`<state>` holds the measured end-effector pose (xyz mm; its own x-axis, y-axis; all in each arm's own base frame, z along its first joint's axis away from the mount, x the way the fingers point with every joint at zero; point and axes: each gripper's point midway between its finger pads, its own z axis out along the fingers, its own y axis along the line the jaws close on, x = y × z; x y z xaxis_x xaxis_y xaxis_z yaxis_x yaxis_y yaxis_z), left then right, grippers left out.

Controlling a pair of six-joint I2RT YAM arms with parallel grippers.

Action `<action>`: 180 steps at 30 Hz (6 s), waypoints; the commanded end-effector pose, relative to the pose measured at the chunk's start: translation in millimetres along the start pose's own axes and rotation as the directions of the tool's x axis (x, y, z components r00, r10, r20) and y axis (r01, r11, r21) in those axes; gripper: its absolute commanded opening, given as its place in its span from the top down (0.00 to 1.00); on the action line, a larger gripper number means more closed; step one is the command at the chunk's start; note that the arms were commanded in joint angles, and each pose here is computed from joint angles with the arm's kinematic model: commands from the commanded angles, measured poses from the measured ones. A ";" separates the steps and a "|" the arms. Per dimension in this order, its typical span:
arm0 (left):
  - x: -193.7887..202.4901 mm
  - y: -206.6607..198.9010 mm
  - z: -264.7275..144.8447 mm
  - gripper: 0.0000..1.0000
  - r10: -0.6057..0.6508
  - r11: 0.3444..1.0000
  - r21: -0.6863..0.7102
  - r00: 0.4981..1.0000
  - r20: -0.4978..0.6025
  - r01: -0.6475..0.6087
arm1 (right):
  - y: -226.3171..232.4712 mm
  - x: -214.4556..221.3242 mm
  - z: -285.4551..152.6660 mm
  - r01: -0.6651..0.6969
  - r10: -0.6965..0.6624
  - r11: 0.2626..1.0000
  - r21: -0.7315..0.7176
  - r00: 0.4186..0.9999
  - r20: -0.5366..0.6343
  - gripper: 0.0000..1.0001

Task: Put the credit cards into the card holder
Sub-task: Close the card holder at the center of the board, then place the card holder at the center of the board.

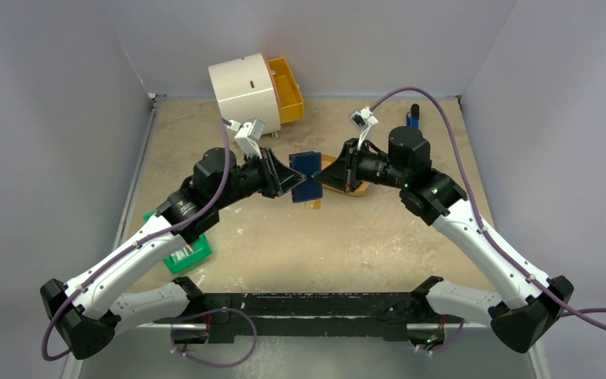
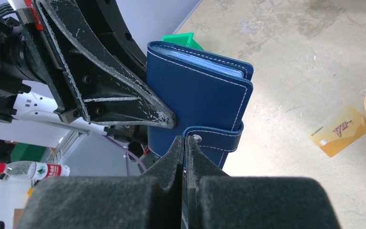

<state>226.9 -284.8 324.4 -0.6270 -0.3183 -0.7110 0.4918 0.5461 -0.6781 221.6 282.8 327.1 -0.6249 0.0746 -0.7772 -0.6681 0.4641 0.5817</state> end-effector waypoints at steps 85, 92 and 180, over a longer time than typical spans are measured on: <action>-34.8 -145.7 -104.3 1.00 0.013 0.809 0.564 0.964 0.266 -0.167 | 130.4 5.0 -60.5 0.128 -0.064 0.771 -0.624 0.990 0.124 0.43; -37.9 -143.5 -103.7 1.00 0.002 0.817 0.553 0.960 0.280 -0.163 | 129.8 6.7 -51.7 0.126 -0.066 0.791 -0.598 0.990 0.121 0.77; 44.0 153.0 -93.8 0.27 0.093 0.745 -0.663 0.974 0.207 0.069 | -155.0 222.0 93.8 -0.277 0.460 0.794 0.541 0.855 -0.239 0.58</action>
<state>216.2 -139.2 199.6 -0.4566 -0.3871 -0.8011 -0.0833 0.9150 -0.3947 211.2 305.1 35.1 -0.9522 0.0781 -0.2953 -0.1062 0.8218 0.5598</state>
